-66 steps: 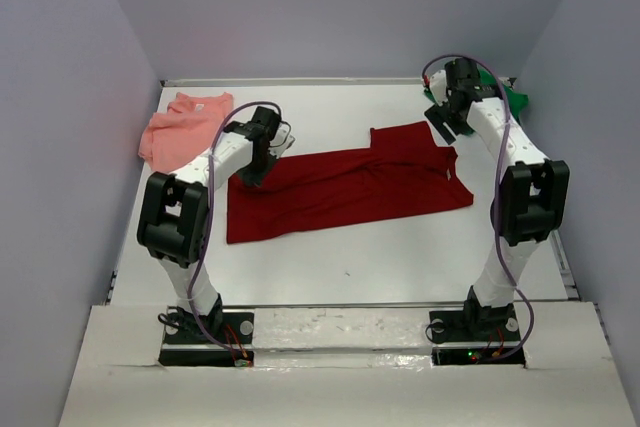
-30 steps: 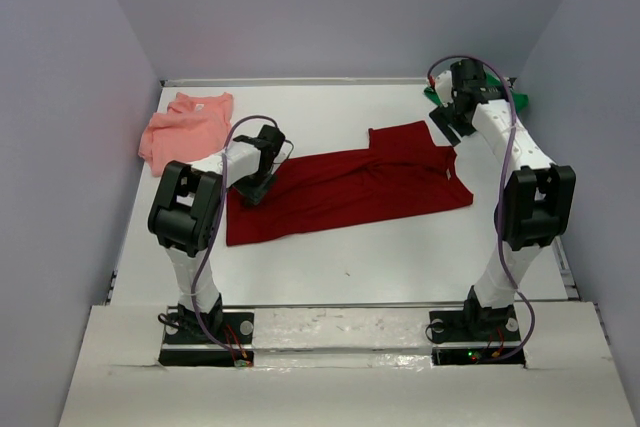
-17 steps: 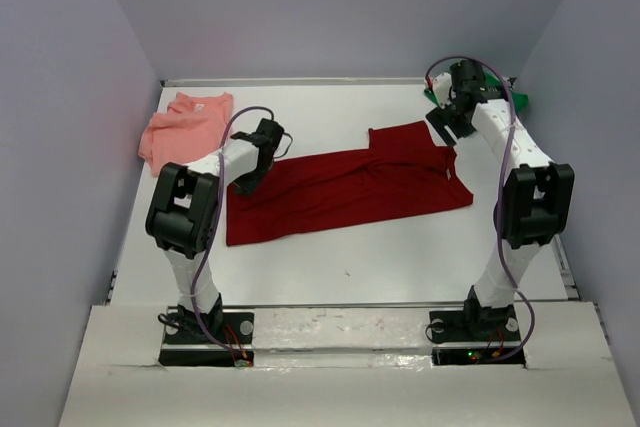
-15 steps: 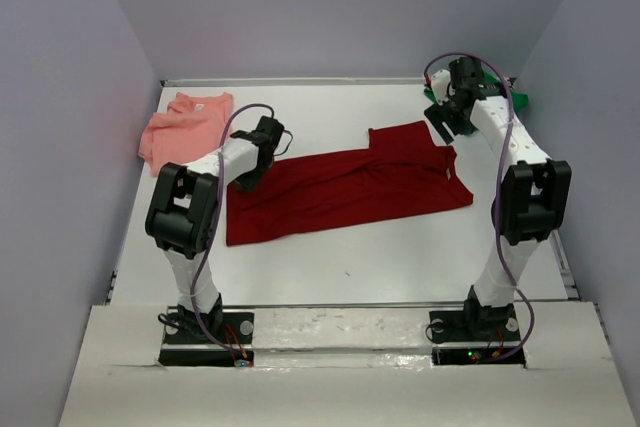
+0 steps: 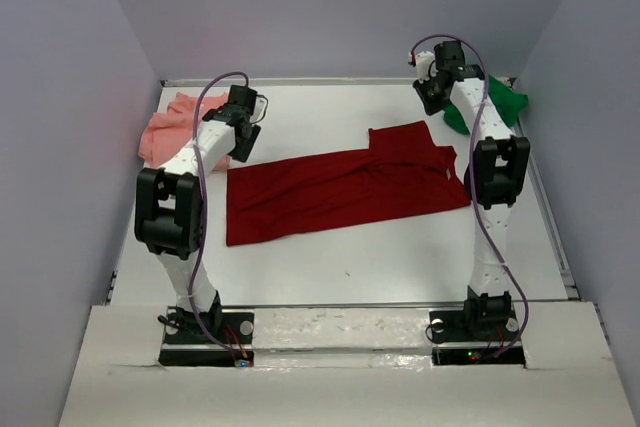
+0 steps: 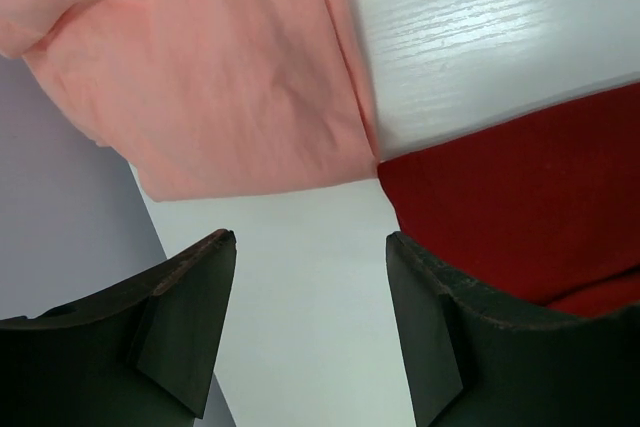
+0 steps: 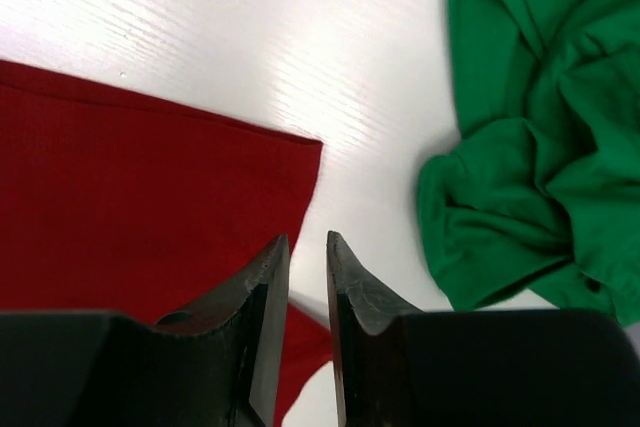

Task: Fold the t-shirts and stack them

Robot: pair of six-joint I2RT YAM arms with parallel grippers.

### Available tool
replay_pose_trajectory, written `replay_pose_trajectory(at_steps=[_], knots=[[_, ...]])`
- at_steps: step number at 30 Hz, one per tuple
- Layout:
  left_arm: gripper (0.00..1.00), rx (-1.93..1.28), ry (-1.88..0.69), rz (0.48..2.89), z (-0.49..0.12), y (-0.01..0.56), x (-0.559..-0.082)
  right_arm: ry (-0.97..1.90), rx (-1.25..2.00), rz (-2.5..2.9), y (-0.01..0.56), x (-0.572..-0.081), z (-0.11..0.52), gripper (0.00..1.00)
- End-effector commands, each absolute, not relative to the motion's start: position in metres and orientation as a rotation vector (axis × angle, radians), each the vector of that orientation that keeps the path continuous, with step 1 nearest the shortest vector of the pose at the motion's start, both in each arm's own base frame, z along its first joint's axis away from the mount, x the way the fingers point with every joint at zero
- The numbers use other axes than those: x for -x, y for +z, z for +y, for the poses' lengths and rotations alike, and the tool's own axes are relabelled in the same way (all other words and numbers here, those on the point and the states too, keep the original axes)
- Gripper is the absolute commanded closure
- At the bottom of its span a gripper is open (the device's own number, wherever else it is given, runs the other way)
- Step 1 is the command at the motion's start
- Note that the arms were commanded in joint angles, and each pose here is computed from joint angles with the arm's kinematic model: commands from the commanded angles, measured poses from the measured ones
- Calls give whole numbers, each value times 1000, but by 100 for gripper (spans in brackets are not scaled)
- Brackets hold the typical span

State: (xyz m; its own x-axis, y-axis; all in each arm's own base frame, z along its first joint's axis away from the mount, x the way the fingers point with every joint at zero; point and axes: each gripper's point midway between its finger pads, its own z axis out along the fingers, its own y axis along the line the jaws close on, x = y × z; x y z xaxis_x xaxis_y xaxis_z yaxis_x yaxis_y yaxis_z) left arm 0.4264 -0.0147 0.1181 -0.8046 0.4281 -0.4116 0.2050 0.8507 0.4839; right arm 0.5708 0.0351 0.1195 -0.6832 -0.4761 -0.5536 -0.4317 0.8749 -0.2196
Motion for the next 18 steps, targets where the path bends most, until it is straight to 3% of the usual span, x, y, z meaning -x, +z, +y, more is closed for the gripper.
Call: replay_pose_trajectory(at_steps=[1, 8, 18], knots=[[27, -405, 508, 2501, -8, 129, -422, -13, 629, 2386, 122, -584, 46, 72], [27, -357, 498, 2548, 12, 119, -411, 26, 589, 2400, 96, -597, 37, 58], [27, -363, 525, 2572, 17, 111, -401, 41, 561, 2392, 79, -610, 24, 57]])
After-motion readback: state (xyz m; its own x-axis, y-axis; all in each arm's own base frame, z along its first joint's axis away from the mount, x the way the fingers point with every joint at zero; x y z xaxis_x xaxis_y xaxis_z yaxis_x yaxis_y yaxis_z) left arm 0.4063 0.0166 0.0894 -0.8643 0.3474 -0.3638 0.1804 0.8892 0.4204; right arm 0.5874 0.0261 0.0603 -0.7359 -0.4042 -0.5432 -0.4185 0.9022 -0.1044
